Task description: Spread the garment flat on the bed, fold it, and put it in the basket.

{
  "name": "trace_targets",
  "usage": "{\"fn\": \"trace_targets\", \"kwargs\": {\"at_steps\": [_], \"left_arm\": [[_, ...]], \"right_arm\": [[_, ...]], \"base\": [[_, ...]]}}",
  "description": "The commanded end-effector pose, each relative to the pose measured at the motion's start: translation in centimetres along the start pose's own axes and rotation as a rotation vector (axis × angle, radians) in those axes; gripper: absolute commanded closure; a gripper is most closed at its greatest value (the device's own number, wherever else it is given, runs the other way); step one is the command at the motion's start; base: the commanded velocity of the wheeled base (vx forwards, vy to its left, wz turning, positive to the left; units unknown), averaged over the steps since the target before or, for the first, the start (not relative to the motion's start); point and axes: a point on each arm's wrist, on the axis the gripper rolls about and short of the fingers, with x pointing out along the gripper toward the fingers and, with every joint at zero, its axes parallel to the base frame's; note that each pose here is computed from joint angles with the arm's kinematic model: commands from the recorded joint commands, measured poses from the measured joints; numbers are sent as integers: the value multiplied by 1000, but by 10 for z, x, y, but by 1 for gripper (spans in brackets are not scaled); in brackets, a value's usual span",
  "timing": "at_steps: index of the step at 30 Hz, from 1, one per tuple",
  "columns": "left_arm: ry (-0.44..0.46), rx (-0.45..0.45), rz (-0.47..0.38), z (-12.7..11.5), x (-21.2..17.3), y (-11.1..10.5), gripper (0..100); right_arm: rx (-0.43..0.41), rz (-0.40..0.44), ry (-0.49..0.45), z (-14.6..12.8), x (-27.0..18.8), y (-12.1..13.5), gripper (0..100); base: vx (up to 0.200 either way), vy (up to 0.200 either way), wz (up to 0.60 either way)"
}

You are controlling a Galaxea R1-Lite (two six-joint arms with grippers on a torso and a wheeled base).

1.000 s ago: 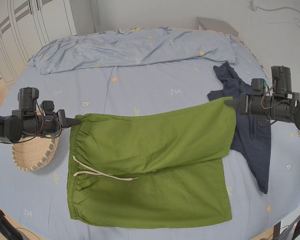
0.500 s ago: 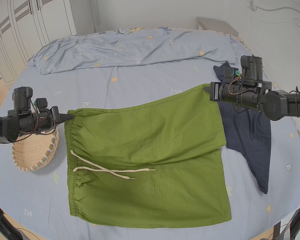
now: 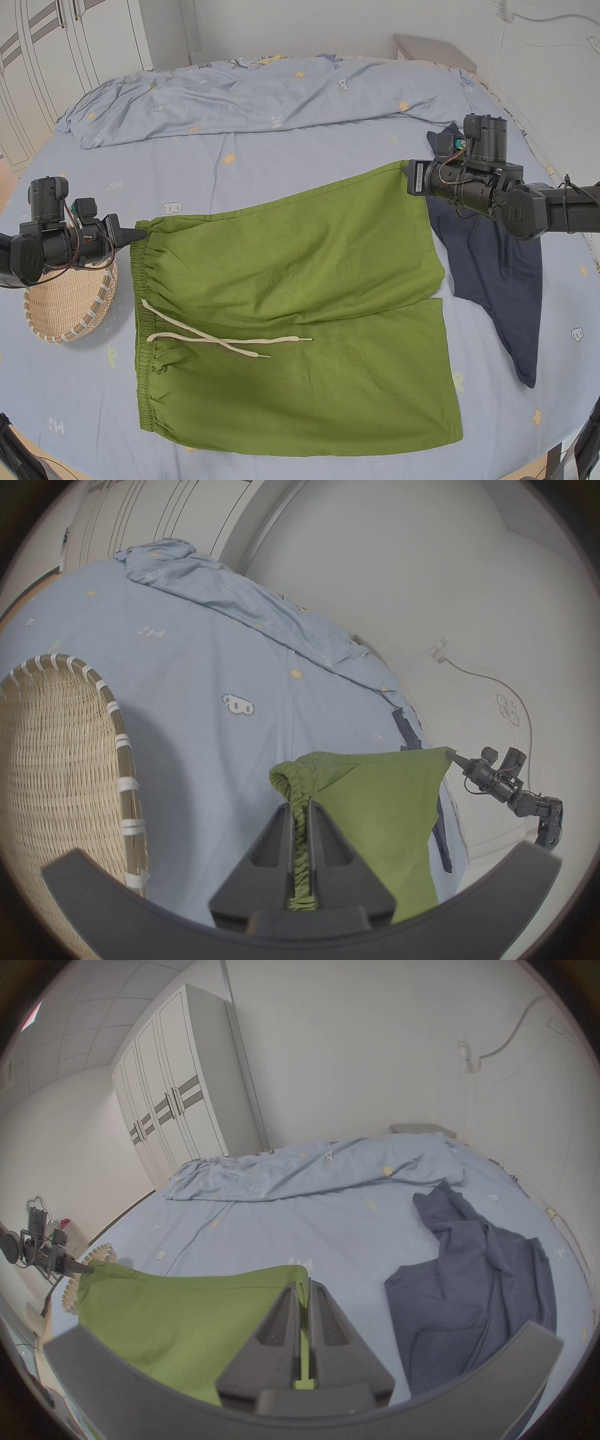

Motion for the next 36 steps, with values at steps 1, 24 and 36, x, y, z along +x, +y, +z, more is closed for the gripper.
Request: {"fn": "trace_targets", "kwargs": {"at_steps": [1,24,36], "left_arm": [[-1,-3,25,-4,10,8,100],[-51,36,76,4,32,31,100],[-56,44,80,0,42,34,100]], "right_arm": [[-13,-33,0,-8,10,-3,100],[-17,-89,-37,-19,57,-11,100],[-20,-92,-34,-25,69,-12,100]], "base": [[0,0,0],[0,0,0],[0,0,0]]}}
